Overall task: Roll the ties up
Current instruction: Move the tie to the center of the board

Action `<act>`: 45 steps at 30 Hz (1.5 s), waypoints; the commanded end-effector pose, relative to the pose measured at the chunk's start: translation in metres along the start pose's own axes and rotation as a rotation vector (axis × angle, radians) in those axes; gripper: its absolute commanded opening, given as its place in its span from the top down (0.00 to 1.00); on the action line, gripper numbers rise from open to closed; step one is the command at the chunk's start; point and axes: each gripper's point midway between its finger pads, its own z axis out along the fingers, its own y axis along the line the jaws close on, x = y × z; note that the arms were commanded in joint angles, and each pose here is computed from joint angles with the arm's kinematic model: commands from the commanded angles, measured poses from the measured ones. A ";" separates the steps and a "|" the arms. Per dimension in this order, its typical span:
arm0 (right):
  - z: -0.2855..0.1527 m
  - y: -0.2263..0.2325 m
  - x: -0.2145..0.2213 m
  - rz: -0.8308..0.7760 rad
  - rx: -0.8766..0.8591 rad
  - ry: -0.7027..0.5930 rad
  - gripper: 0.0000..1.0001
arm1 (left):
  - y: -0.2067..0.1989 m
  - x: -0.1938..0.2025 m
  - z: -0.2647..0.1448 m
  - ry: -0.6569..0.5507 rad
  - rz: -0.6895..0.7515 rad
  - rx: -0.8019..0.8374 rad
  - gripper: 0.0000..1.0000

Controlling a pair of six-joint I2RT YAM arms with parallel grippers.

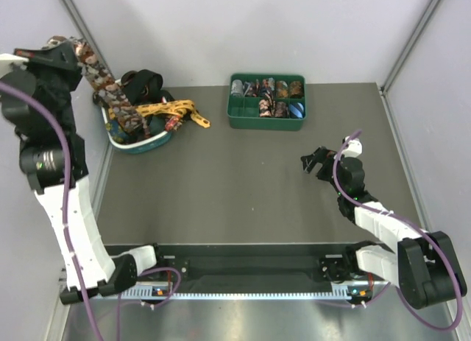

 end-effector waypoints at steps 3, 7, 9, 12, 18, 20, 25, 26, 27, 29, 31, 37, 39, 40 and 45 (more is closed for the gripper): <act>0.003 0.023 -0.025 -0.018 -0.098 -0.073 0.00 | -0.073 -0.073 -0.079 -0.184 -0.098 0.261 1.00; 0.004 0.026 -0.023 -0.022 -0.115 -0.062 0.00 | -0.119 -0.083 -0.127 -0.166 -0.137 0.506 1.00; 0.004 0.026 -0.025 -0.023 -0.117 -0.066 0.00 | -0.141 -0.081 -0.149 -0.124 -0.156 0.632 1.00; 0.004 0.028 -0.025 -0.030 -0.124 -0.069 0.00 | -0.171 -0.096 -0.195 -0.140 -0.174 0.812 1.00; 0.002 0.029 -0.024 -0.037 -0.134 -0.067 0.01 | -0.177 -0.096 -0.233 -0.109 -0.219 0.891 1.00; 0.001 0.030 -0.026 -0.041 -0.140 -0.075 0.01 | -0.169 -0.082 -0.219 -0.054 -0.259 0.867 1.00; -0.001 0.029 -0.026 -0.041 -0.136 -0.080 0.01 | -0.143 -0.032 -0.158 0.138 -0.362 0.791 1.00; -0.002 0.031 -0.028 -0.044 -0.145 -0.090 0.01 | -0.139 -0.022 -0.150 0.180 -0.385 0.779 1.00; -0.003 0.033 -0.029 -0.046 -0.159 -0.090 0.01 | -0.134 -0.016 -0.138 0.196 -0.393 0.768 1.00; -0.012 0.051 -0.028 -0.073 -0.265 -0.087 0.03 | -0.122 0.001 -0.121 0.234 -0.405 0.734 1.00; -0.025 0.070 -0.034 -0.102 -0.377 -0.128 0.04 | -0.112 0.014 -0.103 0.265 -0.410 0.700 1.00; -0.072 0.141 -0.034 -0.193 -0.798 -0.168 0.01 | -0.106 0.059 -0.073 0.367 -0.452 0.661 1.00; -0.077 0.155 -0.025 -0.232 -0.862 -0.145 0.00 | -0.123 0.099 -0.068 0.450 -0.458 0.675 1.00; -0.078 0.161 -0.021 -0.244 -0.886 -0.132 0.00 | -0.132 0.109 -0.069 0.464 -0.421 0.696 1.00; -0.078 0.168 -0.016 -0.245 -0.911 -0.097 0.00 | -0.166 0.175 -0.074 0.626 -0.420 0.709 1.00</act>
